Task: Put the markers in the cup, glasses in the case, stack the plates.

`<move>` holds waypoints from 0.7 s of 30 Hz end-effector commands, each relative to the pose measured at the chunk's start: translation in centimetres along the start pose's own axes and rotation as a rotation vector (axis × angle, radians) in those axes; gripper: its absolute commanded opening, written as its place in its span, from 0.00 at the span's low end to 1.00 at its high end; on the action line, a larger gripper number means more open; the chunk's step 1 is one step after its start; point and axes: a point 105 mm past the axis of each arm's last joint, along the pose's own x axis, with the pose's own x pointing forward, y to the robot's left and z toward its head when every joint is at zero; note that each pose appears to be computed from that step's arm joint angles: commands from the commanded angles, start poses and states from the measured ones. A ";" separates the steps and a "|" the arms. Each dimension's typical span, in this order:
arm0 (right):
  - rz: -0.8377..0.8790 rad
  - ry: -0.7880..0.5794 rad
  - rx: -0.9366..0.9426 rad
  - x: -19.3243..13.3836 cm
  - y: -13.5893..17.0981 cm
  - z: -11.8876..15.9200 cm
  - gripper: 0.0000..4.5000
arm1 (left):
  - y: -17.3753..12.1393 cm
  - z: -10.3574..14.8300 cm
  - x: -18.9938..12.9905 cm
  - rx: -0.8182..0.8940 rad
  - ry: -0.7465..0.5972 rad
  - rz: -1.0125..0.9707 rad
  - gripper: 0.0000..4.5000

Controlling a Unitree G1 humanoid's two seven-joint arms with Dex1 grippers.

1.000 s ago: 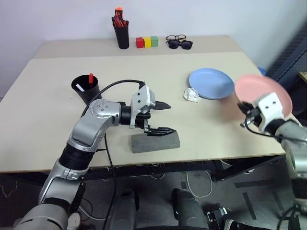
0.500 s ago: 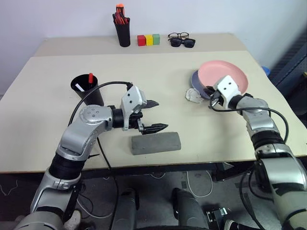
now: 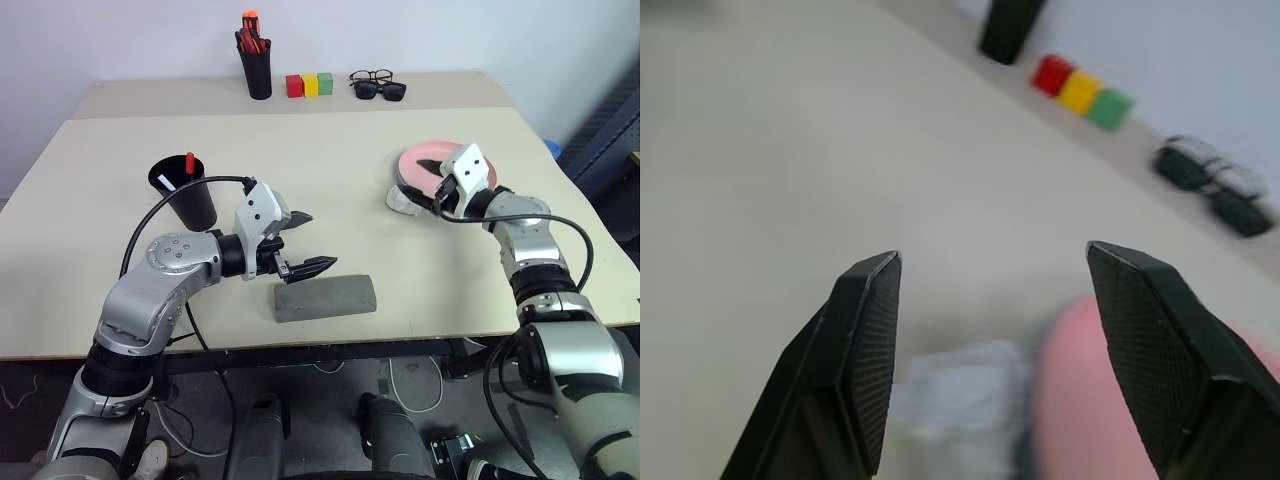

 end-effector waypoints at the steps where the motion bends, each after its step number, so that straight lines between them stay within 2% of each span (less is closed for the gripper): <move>1: 0.005 -0.040 0.017 0.2 0.6 0.6 0.66 | 0.3 0.9 -0.5 0.030 -0.028 0.022 1.00; 8: 0.004 0.002 0.032 1.9 2.6 -1.2 0.66 | 0.8 1.0 -1.2 0.032 -0.025 0.071 1.00; 21: -0.131 0.084 -0.057 3.7 1.5 -2.0 0.66 | 0.5 0.9 -2.6 0.020 -0.015 0.162 1.00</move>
